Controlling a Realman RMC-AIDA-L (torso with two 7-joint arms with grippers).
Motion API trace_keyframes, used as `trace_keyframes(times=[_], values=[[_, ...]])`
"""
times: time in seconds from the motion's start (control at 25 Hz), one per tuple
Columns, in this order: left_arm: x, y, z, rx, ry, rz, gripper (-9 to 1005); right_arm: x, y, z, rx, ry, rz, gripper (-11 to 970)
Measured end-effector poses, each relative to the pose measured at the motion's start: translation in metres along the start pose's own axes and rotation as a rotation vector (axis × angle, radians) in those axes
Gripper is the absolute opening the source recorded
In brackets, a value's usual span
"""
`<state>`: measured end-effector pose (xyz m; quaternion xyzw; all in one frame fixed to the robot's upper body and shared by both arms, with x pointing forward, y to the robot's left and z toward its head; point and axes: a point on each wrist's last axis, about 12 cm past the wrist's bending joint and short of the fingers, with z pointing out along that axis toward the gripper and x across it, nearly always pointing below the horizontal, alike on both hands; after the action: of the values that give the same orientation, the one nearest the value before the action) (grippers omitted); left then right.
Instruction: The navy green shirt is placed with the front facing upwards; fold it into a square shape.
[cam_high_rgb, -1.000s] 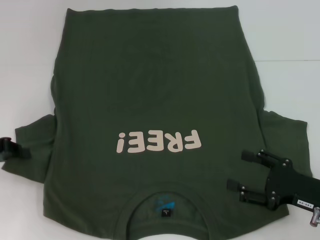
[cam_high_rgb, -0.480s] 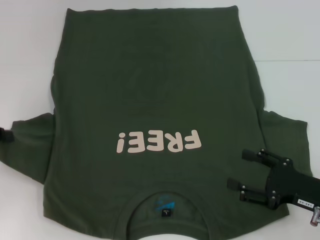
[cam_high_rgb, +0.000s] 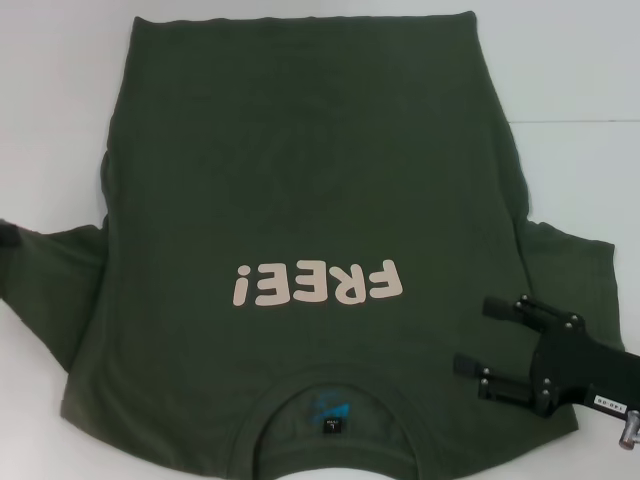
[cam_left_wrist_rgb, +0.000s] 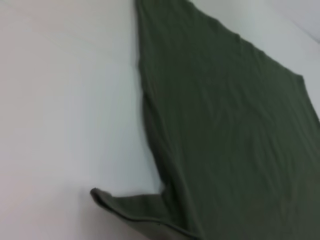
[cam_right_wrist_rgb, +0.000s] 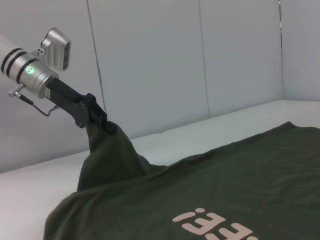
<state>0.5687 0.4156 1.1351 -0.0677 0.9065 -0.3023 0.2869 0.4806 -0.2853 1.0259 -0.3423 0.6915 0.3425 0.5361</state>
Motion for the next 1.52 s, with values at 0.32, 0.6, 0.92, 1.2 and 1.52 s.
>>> trace_keyframes(times=[0.32, 0.6, 0.92, 1.2, 1.52], values=[[-0.004, -0.009, 0.003, 0.056, -0.02, -0.002, 52, 0.0, -0.001, 0.0, 0.004, -0.003, 0.0, 891], [-0.002, -0.024, 0.015, 0.149, -0.032, -0.014, 51, 0.0, -0.001, 0.0, 0.005, -0.003, 0.0, 891], [0.015, -0.041, 0.041, 0.212, 0.003, -0.004, 51, 0.0, 0.0, 0.001, 0.009, -0.003, 0.0, 890], [0.032, -0.056, 0.068, 0.234, 0.029, 0.015, 52, 0.001, 0.0, 0.001, 0.008, -0.003, 0.0, 890], [0.053, -0.07, 0.098, 0.254, 0.041, -0.004, 60, 0.0, 0.0, 0.002, 0.007, -0.004, -0.001, 891]])
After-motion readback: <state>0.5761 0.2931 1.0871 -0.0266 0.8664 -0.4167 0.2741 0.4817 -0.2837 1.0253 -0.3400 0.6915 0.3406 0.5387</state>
